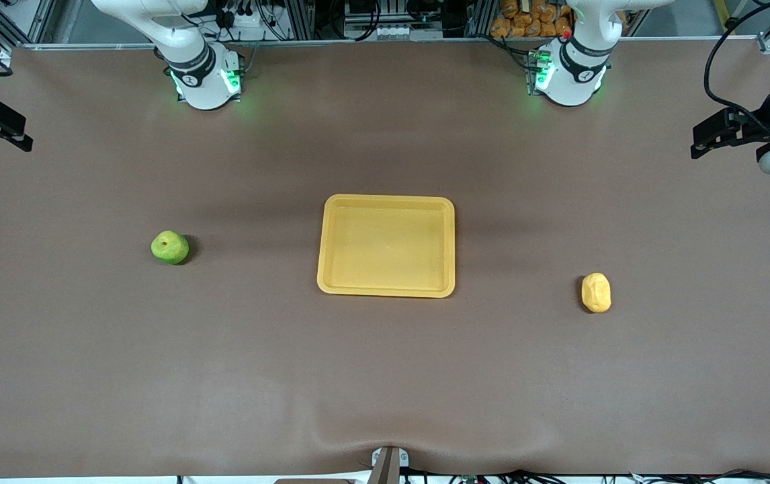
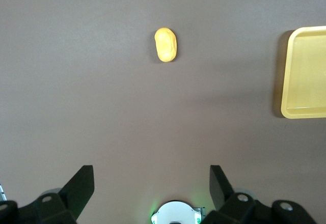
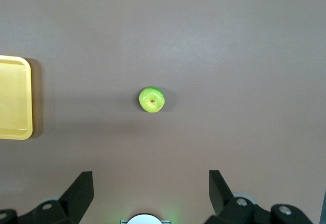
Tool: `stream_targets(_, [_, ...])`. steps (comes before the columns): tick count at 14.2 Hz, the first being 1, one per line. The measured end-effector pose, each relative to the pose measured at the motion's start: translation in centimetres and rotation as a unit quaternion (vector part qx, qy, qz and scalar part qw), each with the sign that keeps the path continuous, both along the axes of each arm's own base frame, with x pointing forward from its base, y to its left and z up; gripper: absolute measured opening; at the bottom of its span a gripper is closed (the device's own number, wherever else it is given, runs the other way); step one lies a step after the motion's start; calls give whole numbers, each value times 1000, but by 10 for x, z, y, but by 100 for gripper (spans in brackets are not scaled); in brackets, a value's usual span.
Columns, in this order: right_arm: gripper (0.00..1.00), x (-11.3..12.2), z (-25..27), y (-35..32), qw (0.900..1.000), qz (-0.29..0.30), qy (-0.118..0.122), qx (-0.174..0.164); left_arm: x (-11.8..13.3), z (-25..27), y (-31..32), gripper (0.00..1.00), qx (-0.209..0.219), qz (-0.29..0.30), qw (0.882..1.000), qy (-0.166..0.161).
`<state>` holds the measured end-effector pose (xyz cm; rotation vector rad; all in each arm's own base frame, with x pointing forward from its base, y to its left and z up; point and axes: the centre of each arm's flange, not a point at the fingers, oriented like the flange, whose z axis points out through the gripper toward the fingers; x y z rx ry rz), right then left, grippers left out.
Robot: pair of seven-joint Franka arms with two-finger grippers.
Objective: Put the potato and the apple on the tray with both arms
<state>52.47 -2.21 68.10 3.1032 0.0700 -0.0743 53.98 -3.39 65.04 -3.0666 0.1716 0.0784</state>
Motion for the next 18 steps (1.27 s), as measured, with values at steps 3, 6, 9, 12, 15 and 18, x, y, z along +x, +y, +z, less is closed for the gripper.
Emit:
stream_targets(3, [100, 1, -1, -1, 1000, -1, 1, 0, 1, -1, 0, 100, 0, 0, 1000, 1])
stream_targets(6, [100, 2, -4, -4, 1000, -4, 3, 0, 2, -3, 0, 100, 0, 0, 1000, 2])
stream_targets(9, [100, 5, -7, -4, 1000, -4, 7, 0, 3, -5, 0, 100, 0, 0, 1000, 5])
stream_targets(12, [100, 7, -10, -4, 1000, -4, 9, 0, 10, -18, 1, 100, 0, 2, 1000, 16])
stream_targets(15, [100, 7, -11, -4, 1000, -4, 10, 0, 18, -31, 9, 100, 0, 17, 999, 27])
stream_targets(18, [100, 12, -18, -6, 1000, -6, 16, 0, 30, -50, 26, 100, -1, 38, 999, 36])
